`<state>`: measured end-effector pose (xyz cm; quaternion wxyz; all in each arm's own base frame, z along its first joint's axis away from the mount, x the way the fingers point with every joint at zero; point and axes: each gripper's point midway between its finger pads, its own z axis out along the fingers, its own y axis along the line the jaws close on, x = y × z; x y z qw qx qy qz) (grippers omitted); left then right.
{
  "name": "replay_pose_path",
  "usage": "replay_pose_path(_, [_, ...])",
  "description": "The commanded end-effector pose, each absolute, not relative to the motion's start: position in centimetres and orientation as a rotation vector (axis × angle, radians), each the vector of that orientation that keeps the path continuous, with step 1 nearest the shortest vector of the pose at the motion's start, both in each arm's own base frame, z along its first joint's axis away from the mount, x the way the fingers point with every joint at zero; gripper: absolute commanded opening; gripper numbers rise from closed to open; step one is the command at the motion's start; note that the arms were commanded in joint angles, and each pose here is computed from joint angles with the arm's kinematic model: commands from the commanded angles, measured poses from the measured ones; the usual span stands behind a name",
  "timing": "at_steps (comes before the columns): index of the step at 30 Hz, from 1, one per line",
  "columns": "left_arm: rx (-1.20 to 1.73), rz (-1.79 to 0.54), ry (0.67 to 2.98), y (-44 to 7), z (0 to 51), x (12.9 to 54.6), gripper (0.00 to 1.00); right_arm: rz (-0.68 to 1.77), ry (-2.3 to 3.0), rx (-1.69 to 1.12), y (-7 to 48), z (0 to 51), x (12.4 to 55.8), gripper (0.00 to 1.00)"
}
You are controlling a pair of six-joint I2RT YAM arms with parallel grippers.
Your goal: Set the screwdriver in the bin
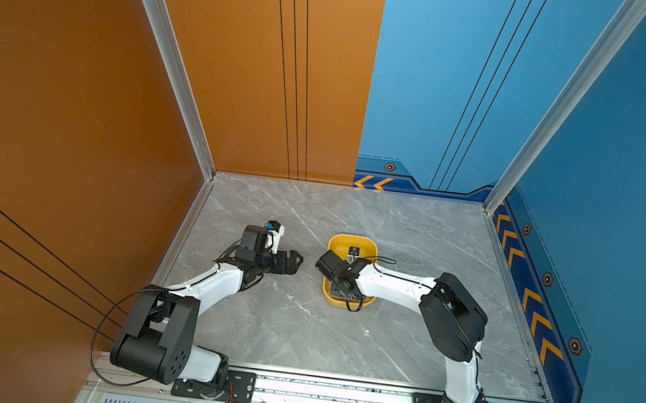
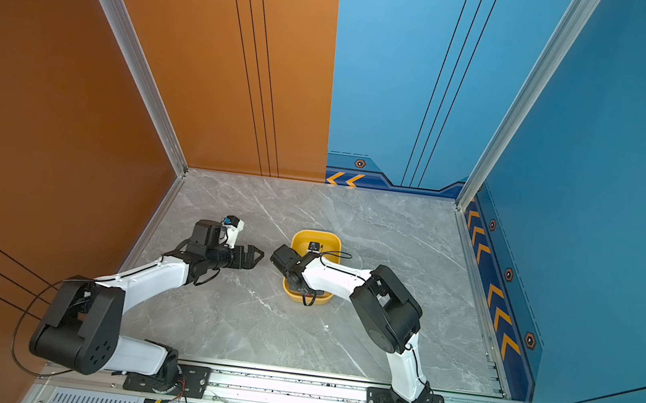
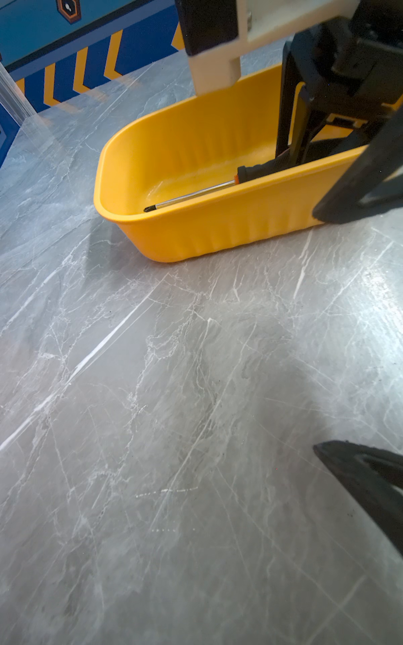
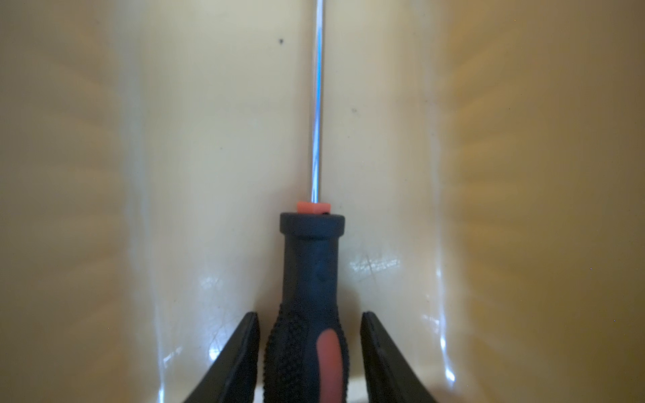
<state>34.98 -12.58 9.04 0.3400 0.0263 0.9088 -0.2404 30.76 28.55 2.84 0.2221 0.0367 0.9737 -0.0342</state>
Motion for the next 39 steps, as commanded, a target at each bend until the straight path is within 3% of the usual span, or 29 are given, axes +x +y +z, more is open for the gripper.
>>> replay_pose_path(1, [0.093, -0.627, 2.367, -13.0, 9.3, 35.1, 0.98, -0.121, 2.709, 0.082, 28.3, 2.7, 30.7, 0.49])
replay_pose_path(12, [0.095, -0.626, 2.365, -12.9, 9.4, 35.1, 0.98, -0.088, 2.688, 0.035, 28.3, 4.9, 30.9, 0.56])
replay_pose_path(26, [0.098, -0.623, 2.363, -13.0, 9.5, 35.2, 0.98, 0.043, 2.731, -0.375, 28.1, 10.9, 30.2, 0.65])
replay_pose_path(34, [0.111, -0.538, 2.336, -12.2, 10.0, 35.3, 0.98, 0.079, 2.577, -0.719, 24.6, 14.9, 29.1, 0.65])
replay_pose_path(39, [0.107, -0.468, 2.299, -11.3, 10.5, 35.2, 0.98, 0.054, 2.468, -0.5, 17.7, 17.0, 32.0, 0.66])
